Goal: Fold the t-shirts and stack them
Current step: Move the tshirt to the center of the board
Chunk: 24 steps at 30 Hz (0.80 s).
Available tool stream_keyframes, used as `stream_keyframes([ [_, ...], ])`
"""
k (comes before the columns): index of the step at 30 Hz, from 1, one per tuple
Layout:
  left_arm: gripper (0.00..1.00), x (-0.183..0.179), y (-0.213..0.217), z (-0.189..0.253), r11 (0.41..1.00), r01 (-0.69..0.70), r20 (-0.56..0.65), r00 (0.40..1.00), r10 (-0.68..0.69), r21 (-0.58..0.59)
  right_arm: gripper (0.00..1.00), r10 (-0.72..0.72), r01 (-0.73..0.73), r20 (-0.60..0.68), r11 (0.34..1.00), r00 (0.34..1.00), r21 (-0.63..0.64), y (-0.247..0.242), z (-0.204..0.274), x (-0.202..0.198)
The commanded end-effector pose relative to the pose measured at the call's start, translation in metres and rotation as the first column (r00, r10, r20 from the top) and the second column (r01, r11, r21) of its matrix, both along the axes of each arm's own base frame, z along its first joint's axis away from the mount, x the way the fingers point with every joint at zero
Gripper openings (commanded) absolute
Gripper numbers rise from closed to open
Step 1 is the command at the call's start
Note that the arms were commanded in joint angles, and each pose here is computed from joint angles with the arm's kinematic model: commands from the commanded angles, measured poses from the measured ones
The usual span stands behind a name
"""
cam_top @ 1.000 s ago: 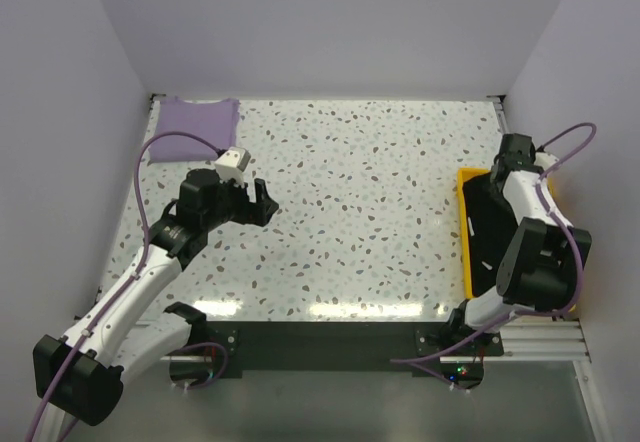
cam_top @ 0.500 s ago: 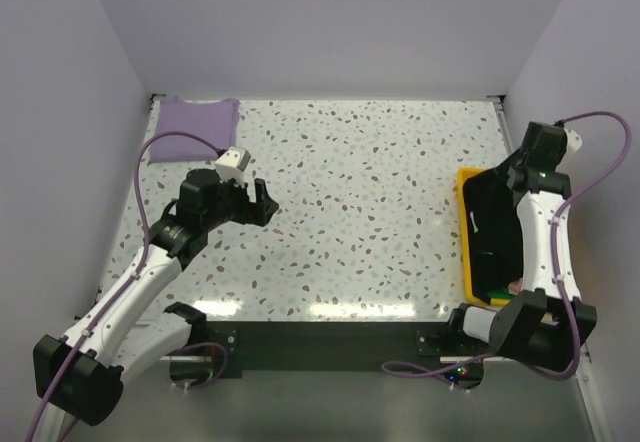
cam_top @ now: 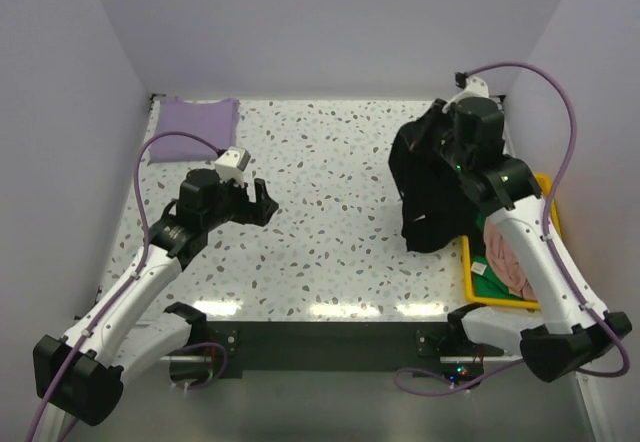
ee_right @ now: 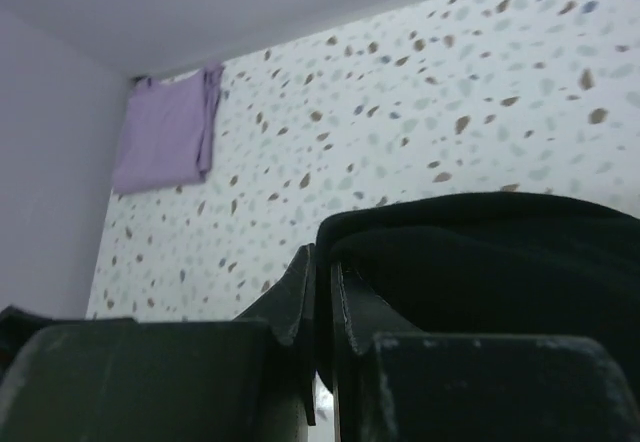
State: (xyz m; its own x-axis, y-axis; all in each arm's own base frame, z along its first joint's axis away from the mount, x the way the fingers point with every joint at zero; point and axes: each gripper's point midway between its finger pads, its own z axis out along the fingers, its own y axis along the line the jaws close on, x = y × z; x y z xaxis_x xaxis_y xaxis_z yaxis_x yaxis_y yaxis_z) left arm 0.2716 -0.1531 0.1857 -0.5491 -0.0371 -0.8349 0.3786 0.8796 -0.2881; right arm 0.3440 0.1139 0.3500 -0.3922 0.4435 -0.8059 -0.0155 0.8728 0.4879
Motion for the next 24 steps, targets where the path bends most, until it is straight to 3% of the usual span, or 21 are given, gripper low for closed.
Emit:
stream_keyframes([
  [1, 0.87, 0.003, 0.0, 0.01, 1.0, -0.011, 0.042, 0.999, 0.011, -0.014, 0.0, 0.106, -0.111, 0.116, 0.993, 0.988, 0.034, 0.055, 0.045, -0.001],
  [6, 0.87, 0.003, 0.001, 0.011, 1.0, -0.017, 0.044, 0.999, 0.018, -0.014, 0.0, 0.257, -0.256, 0.125, 0.966, 0.958, -0.02, 0.131, 0.058, -0.013],
  [10, 0.87, 0.003, 0.002, 0.011, 1.0, -0.021, 0.043, 0.999, 0.022, -0.011, 0.0, 0.256, -0.252, 0.065, 0.966, 0.964, -0.059, 0.14, 0.036, -0.003],
  [13, 0.87, 0.003, 0.002, 0.011, 1.0, -0.021, 0.043, 0.999, 0.022, -0.011, 0.02, 0.159, -0.157, -0.003, 0.977, 0.987, -0.142, 0.12, 0.003, 0.018],
  [19, 0.87, 0.004, 0.001, 0.007, 1.0, -0.017, 0.03, 0.999, 0.017, -0.007, 0.01, 0.04, -0.055, -0.12, 0.99, 0.992, -0.126, 0.054, -0.046, 0.081],
  [22, 0.87, 0.004, 0.001, 0.006, 1.0, -0.019, 0.025, 1.0, 0.019, -0.01, 0.1, -0.014, -0.018, -0.177, 0.984, 0.984, -0.179, 0.03, -0.072, 0.113],
  [23, 0.87, 0.004, 0.001, 0.005, 1.0, -0.02, 0.021, 1.0, 0.02, -0.01, 0.19, -0.024, -0.026, -0.238, 0.978, 0.971, -0.205, 0.028, -0.096, 0.123],
  [24, 0.87, 0.004, 0.0, 0.003, 1.0, -0.019, 0.01, 1.0, 0.02, -0.014, 0.24, -0.022, -0.03, -0.235, 0.976, 0.972, -0.217, 0.029, -0.089, 0.13],
])
